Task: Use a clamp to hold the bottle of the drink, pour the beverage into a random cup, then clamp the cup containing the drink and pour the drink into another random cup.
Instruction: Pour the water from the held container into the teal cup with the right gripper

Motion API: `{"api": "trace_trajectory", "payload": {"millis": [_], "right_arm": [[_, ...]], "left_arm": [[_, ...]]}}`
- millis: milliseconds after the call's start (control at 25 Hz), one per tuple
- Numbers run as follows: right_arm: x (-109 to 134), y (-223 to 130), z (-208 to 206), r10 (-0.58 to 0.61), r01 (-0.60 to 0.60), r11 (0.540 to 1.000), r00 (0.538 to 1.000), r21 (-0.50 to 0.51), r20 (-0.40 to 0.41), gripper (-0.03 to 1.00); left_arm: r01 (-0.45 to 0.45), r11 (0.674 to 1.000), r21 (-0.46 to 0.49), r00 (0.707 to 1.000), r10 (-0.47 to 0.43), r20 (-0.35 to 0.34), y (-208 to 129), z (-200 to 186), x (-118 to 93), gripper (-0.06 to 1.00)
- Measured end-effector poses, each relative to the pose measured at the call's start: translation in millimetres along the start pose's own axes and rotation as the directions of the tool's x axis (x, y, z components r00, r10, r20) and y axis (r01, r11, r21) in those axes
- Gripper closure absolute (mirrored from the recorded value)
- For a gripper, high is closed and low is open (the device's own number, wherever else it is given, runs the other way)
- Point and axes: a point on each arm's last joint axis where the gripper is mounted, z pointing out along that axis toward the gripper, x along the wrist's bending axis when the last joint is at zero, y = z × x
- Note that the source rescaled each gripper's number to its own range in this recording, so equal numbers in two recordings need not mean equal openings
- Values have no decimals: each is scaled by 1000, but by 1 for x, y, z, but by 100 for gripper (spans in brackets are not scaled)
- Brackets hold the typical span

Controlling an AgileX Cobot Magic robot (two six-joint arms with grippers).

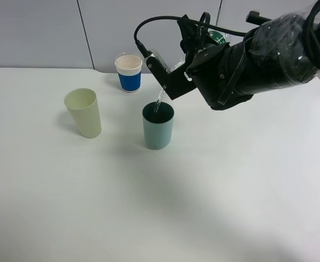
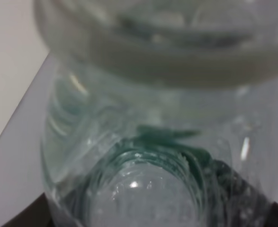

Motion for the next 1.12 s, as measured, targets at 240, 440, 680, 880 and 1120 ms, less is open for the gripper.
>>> {"api": "trace_trajectory", "payload": {"millis": [240,440,680,880,1120], "right_arm": [[0,-2,0,-22,22,999,1000,23,-1,95],[0,-2,0,-78,78,997,997,27,-3,95],[0,-2,0,-129,129,991,992,26,-4,95],[0,-2,0,-186,186,982,983,22,-5,95],[0,-2,0,-239,239,971,971,17,-4,95]], "left_arm": [[0,1000,0,1000,0,0,0,0,0,-6],[0,1000,0,1000,0,0,0,0,0,-6],[0,1000,0,1000,0,0,0,0,0,-6],[0,1000,0,1000,0,0,0,0,0,-6],[0,1000,0,1000,0,0,0,0,0,-6]]}}
